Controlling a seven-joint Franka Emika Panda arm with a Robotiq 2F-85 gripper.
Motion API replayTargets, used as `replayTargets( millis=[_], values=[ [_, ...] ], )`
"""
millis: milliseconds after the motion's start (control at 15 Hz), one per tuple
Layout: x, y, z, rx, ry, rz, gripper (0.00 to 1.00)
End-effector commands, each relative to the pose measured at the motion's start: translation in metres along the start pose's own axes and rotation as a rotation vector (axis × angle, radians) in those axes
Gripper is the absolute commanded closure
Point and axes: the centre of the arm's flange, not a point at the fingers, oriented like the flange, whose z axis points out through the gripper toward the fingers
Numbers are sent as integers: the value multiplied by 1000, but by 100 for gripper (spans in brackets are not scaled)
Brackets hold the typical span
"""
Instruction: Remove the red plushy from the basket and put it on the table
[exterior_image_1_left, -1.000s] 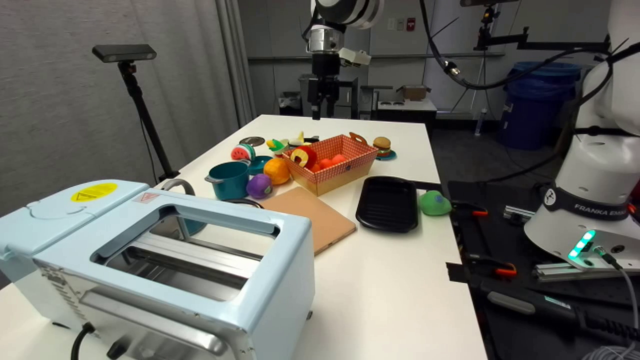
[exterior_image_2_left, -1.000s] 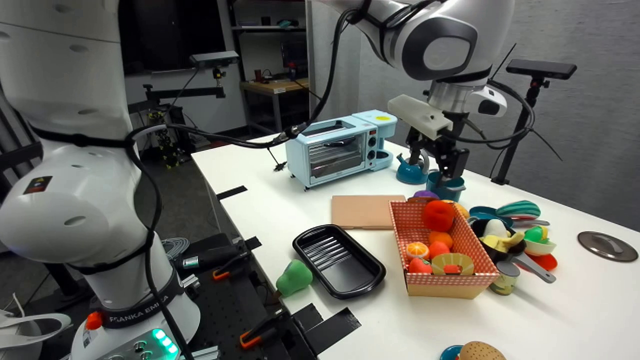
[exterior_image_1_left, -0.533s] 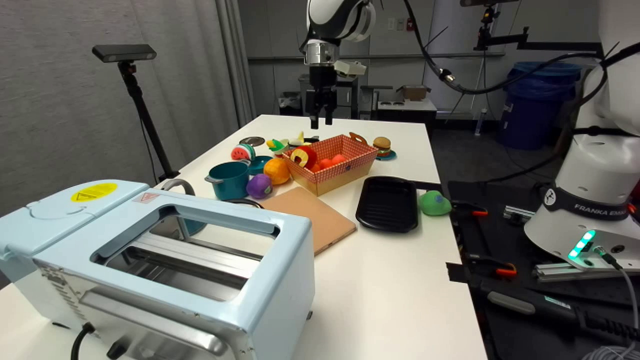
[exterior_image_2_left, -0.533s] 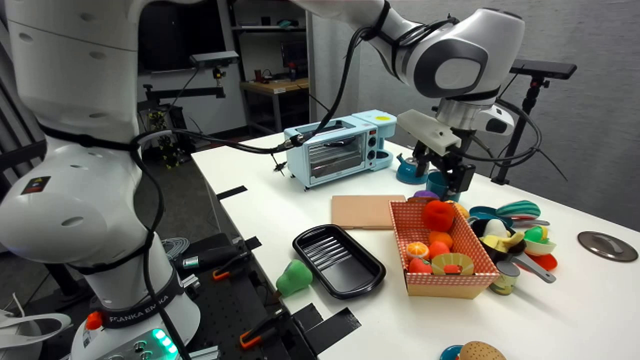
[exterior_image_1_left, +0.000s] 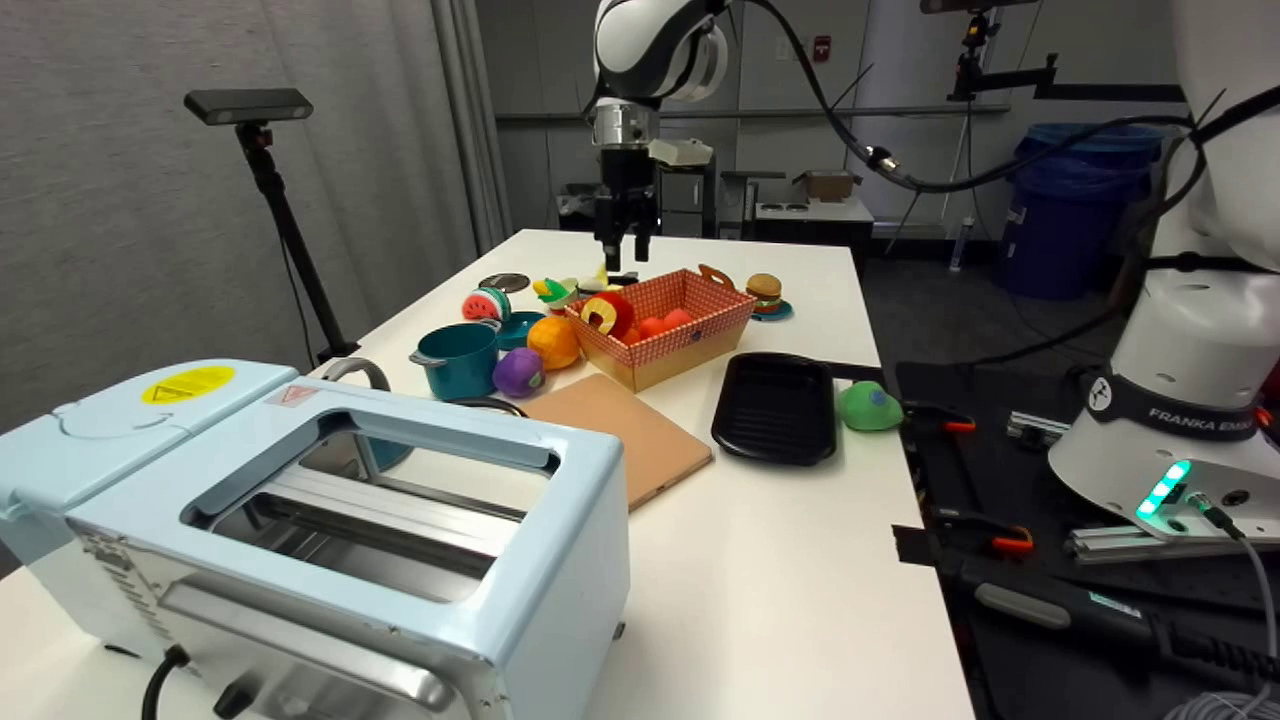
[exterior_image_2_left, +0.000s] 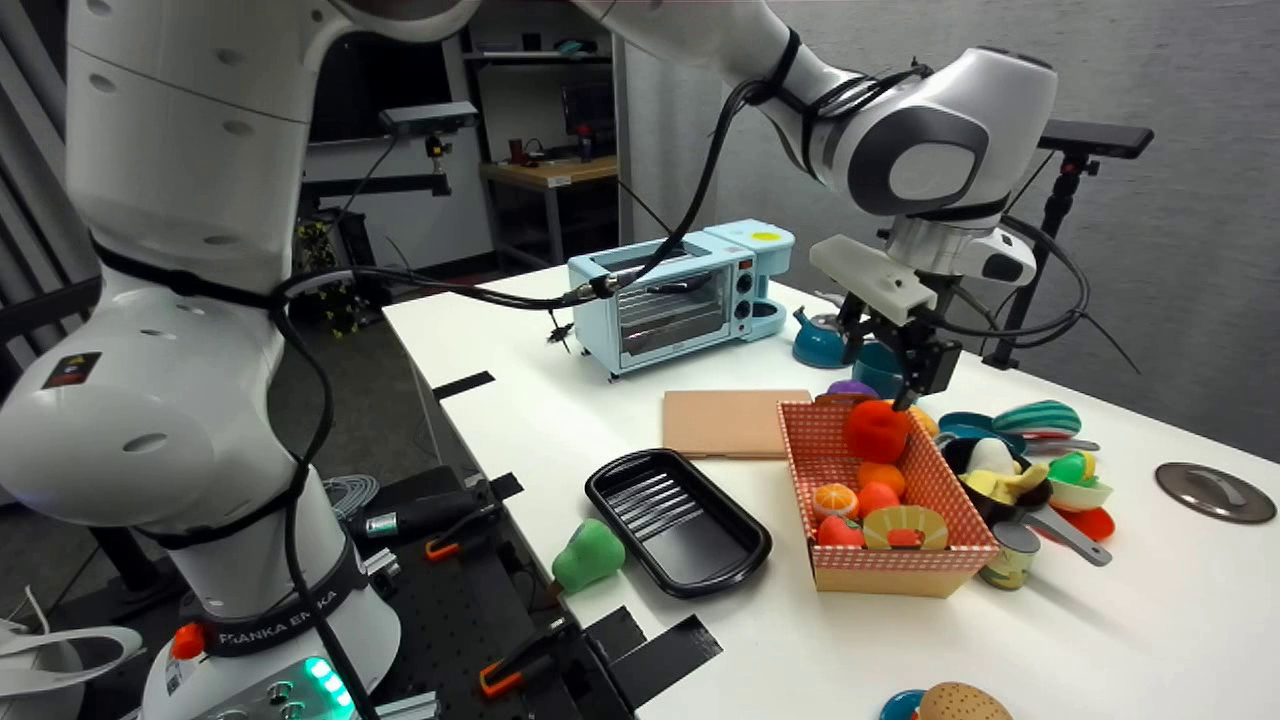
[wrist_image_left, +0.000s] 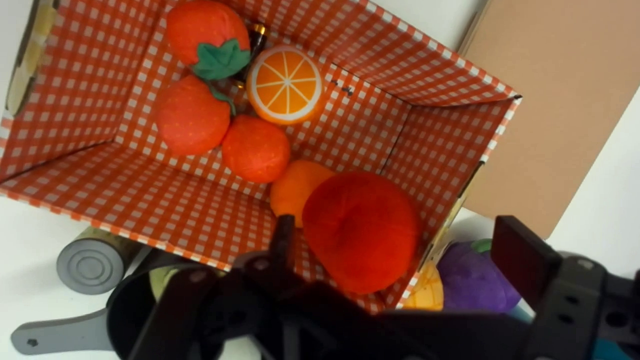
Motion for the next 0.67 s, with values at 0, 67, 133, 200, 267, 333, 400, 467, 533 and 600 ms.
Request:
replayTargets(
  millis=[0,67,133,200,267,333,400,467,533,600],
  values=[
    [23,4,8,19,-24,8,0],
    [25,4,10,20,-27,7,0],
    [27,5,14,23,-31,7,0],
    [28,6,16,24,-35,8,0],
    [28,7,19,26,-42,7,0],
    [28,8,21,29,-47,6,0],
    [27,8,23,32,-50,5,0],
    [25,8,25,36,-54,3,0],
    [22,9,26,37,-52,2,0],
    [21,10,27,39,-53,3,0]
  ],
)
